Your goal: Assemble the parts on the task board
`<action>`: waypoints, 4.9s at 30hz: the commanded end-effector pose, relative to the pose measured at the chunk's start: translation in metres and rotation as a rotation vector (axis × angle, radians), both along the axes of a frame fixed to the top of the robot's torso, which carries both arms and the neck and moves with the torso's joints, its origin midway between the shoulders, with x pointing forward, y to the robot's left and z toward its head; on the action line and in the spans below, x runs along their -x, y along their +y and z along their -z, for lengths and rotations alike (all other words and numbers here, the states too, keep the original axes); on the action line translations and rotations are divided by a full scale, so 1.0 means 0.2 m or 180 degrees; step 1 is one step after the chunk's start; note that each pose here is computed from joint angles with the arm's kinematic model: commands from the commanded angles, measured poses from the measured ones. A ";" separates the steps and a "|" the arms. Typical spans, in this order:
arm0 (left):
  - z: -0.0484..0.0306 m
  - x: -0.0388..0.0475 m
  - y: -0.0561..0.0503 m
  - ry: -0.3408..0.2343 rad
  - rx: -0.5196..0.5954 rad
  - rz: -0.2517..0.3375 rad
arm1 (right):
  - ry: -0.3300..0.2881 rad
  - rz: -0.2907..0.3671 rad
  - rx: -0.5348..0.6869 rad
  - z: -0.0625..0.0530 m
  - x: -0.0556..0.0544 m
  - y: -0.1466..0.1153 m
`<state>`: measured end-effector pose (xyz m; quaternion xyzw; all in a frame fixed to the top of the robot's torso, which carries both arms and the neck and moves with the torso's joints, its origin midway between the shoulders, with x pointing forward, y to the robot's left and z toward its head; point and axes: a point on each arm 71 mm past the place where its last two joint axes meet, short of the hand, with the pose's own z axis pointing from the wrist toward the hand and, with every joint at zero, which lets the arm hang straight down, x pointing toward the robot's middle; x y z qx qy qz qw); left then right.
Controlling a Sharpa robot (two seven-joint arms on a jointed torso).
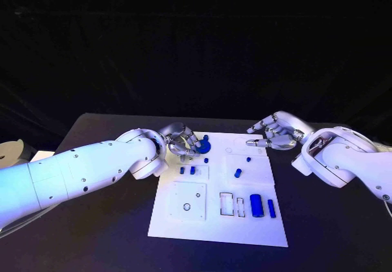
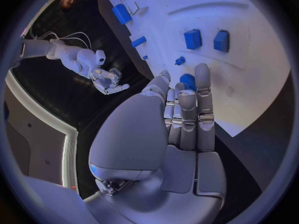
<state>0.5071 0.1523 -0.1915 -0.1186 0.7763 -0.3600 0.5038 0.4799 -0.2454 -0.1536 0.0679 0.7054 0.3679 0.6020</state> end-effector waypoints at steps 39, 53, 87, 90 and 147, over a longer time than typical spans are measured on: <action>0.089 -0.043 -0.32 -0.0651 -0.1419 0.0742 | 0.0002 -0.0071 -0.0020 0.01 0.00 0.03; 0.105 -0.043 -0.34 -0.0612 -0.1448 0.0764 | 0.0006 -0.0080 -0.0019 0.01 0.00 0.03; 0.001 -0.014 -0.26 -0.0905 -0.0908 0.0641 | -0.0008 -0.0074 -0.0030 0.01 0.00 0.03; -0.025 -0.007 -0.23 -0.0921 -0.0855 0.0611 | -0.0008 -0.0070 -0.0032 0.01 0.00 0.03; 0.068 -0.030 -0.04 -0.0447 -0.1174 0.0472 | -0.0006 -0.0077 -0.0036 0.00 0.01 0.02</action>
